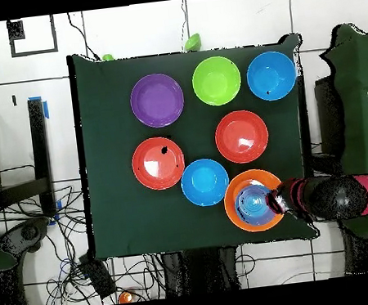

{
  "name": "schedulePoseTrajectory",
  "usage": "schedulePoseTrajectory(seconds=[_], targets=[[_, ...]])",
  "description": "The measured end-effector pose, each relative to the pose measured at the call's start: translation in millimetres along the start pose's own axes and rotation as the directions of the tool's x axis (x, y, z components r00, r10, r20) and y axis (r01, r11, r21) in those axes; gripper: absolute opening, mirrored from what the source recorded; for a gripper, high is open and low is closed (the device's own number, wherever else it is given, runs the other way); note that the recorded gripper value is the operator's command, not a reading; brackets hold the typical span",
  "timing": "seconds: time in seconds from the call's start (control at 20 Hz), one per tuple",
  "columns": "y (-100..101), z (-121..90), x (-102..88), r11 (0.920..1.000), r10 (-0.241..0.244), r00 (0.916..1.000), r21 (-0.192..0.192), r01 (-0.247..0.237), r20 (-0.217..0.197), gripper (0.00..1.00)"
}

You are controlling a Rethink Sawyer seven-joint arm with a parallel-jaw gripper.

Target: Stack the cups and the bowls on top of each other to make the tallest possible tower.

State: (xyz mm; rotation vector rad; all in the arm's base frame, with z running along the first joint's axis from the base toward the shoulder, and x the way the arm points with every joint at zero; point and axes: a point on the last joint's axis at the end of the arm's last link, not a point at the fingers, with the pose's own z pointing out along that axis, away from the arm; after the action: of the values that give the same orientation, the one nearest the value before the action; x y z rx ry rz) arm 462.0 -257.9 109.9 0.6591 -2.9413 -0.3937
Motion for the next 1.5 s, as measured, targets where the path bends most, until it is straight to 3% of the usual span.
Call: schedulePoseTrajectory(seconds=[0.7, 1.0, 1.5], targets=[[3.4, 6.9, -2.3, 0.9998, -0.008, 1.0000, -0.017, 0.008, 0.003, 0.00], [9.4, 20.6, -5.3, 0.9983, -0.018, 0.9998, -0.055, 0.018, 0.012, 0.00], [13.4, 38.8, -3.4, 0.9968, -0.048, 0.9988, -0.064, 0.048, 0.008, 0.00]])
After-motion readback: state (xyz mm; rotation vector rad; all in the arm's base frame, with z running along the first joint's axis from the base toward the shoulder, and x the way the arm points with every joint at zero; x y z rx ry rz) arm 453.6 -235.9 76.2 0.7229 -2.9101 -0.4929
